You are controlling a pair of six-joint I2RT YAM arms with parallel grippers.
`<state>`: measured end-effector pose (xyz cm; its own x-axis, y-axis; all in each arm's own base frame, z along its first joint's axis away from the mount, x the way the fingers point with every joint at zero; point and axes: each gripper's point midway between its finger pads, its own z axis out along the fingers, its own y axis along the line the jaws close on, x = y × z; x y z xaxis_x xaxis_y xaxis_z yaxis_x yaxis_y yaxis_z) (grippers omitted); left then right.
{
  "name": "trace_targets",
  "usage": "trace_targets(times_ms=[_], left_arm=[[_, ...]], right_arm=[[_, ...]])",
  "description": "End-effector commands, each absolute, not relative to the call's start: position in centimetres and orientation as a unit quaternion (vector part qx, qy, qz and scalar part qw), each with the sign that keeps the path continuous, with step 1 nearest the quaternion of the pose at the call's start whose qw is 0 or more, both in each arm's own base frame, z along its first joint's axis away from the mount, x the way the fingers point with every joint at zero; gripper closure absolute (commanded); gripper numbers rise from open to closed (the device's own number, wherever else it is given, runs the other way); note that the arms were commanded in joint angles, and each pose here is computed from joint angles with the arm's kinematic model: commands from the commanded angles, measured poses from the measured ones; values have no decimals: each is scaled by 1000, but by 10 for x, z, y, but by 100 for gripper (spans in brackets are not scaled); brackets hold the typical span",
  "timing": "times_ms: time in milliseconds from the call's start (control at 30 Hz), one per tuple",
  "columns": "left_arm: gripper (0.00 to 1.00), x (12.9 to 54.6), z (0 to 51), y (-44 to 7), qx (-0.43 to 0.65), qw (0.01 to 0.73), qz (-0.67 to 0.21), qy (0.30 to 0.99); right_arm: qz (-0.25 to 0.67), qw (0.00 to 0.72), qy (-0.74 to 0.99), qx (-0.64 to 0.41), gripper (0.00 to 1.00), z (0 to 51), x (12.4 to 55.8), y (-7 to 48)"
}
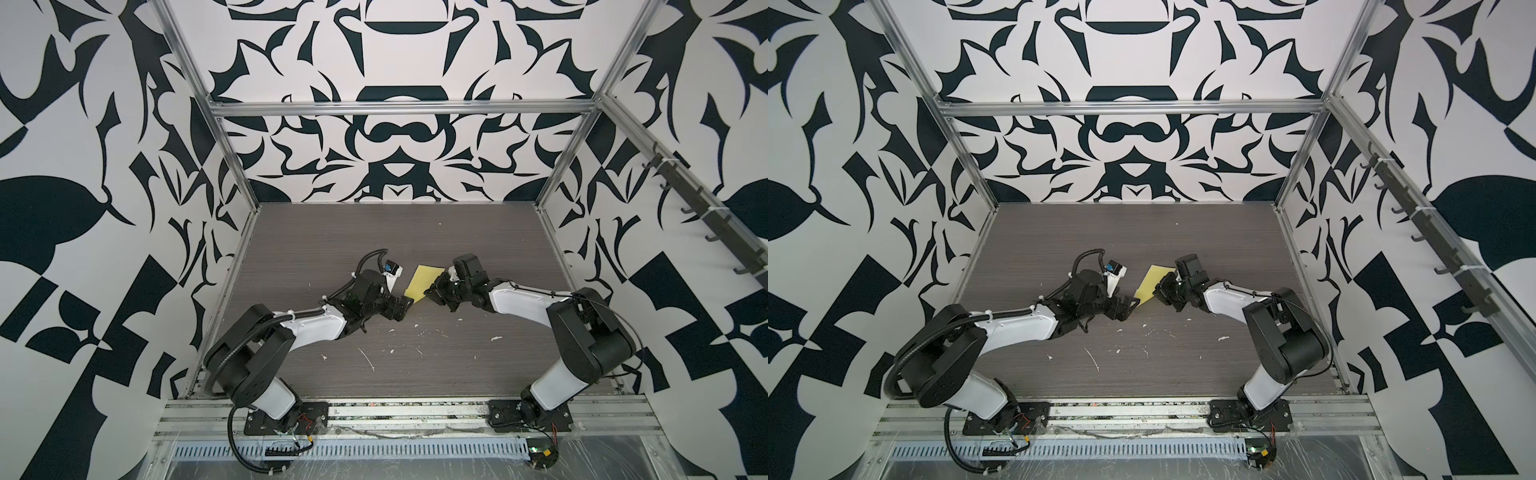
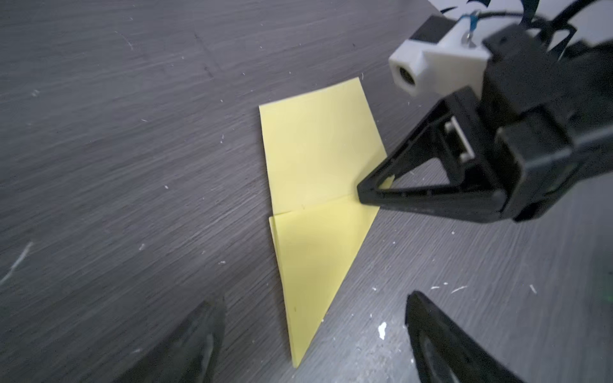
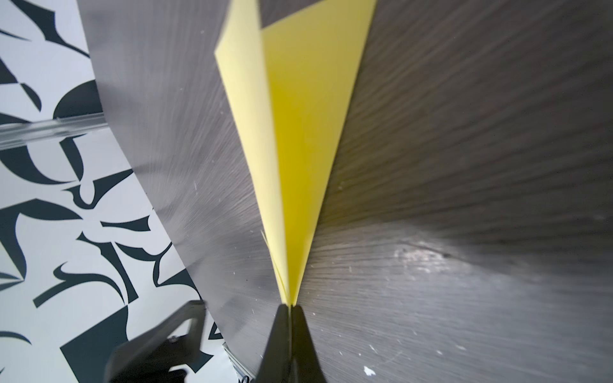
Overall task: Fold a paper plane with a square sheet of paper (pick it up from the middle)
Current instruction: 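Pinch the raised flap with the right gripper while the left gripper presses the paper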
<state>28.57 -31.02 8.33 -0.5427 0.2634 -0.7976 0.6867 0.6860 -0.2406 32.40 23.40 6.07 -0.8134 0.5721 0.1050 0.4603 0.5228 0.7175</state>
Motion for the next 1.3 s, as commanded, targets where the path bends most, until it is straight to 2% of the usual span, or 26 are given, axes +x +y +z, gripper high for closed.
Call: trace_targets(times_ms=[0,267,667,1067,1133,1267], left_arm=[[19,287,95,-330,364,453,-271,767],[31,285,67,-350,438,479,-252,718],[66,289,41,-350,475,478,-210,708],[79,295,39,-343,458,481,-195,722],[81,295,39,-343,456,480,-194,723],[86,295,38,-343,456,477,-196,725]], right_arm=[[396,65,860,316,100,71,327,232],[397,33,851,341,100,70,332,232],[403,14,844,352,100,72,336,233],[401,8,846,352,100,69,335,232],[401,10,846,350,97,71,335,232],[397,14,851,345,83,73,335,231]])
